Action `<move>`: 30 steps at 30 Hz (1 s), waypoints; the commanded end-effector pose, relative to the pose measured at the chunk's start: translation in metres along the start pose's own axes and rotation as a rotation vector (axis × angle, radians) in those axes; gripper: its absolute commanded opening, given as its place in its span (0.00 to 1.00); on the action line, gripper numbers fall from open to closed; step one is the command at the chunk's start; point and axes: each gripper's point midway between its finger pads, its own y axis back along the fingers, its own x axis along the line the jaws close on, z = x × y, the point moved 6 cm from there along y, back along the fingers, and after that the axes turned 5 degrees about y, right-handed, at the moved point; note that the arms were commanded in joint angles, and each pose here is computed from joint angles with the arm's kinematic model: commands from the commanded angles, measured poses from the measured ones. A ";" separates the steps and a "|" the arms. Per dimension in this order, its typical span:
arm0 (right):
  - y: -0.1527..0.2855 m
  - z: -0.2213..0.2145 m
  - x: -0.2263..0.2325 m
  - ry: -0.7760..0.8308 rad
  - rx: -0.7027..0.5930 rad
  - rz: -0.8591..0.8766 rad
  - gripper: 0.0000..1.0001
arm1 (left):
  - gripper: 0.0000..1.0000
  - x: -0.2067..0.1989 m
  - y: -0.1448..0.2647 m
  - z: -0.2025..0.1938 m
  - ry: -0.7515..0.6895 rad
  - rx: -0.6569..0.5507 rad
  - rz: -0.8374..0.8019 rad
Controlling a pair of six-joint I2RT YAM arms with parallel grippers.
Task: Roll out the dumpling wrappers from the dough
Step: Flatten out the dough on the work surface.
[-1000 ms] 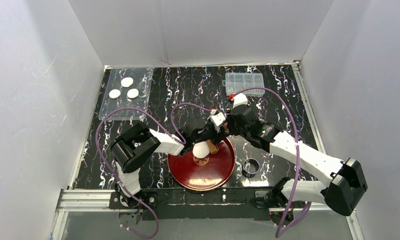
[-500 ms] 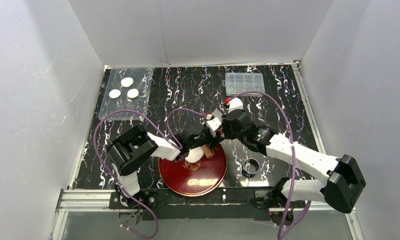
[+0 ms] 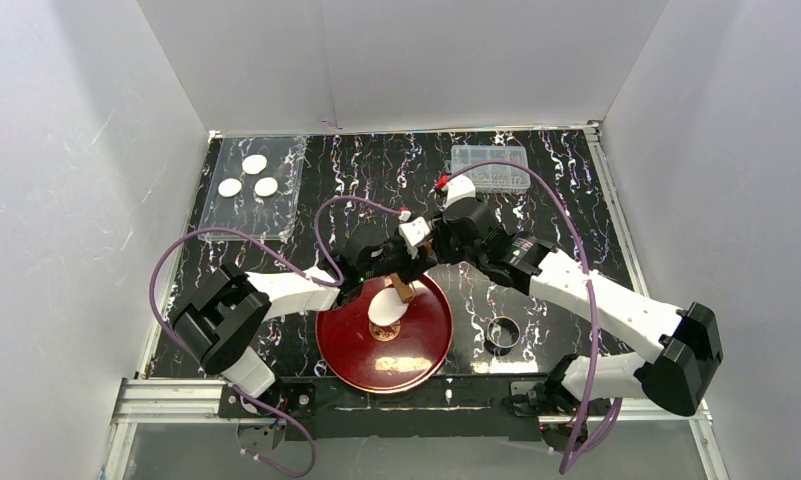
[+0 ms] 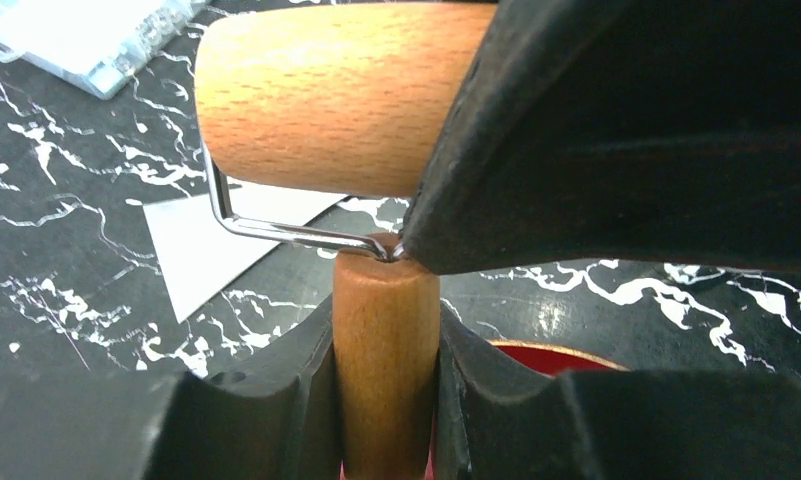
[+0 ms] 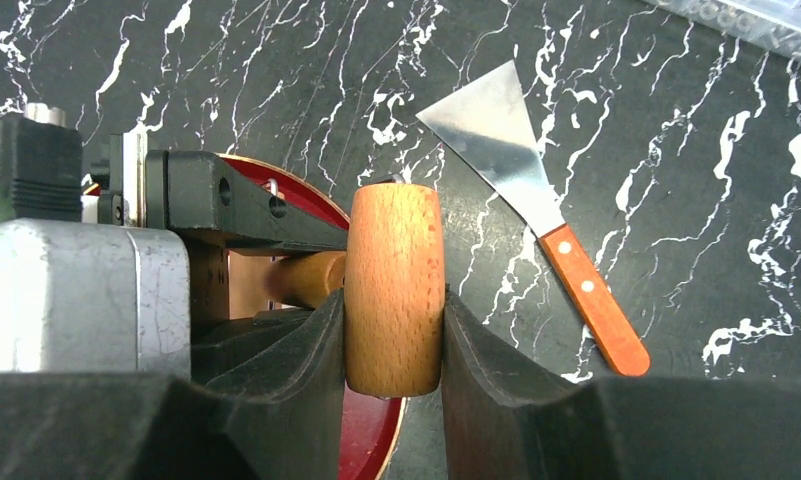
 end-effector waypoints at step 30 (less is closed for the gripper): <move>-0.017 -0.099 0.092 0.065 0.273 0.346 0.01 | 0.00 -0.010 0.060 -0.144 0.128 0.343 0.181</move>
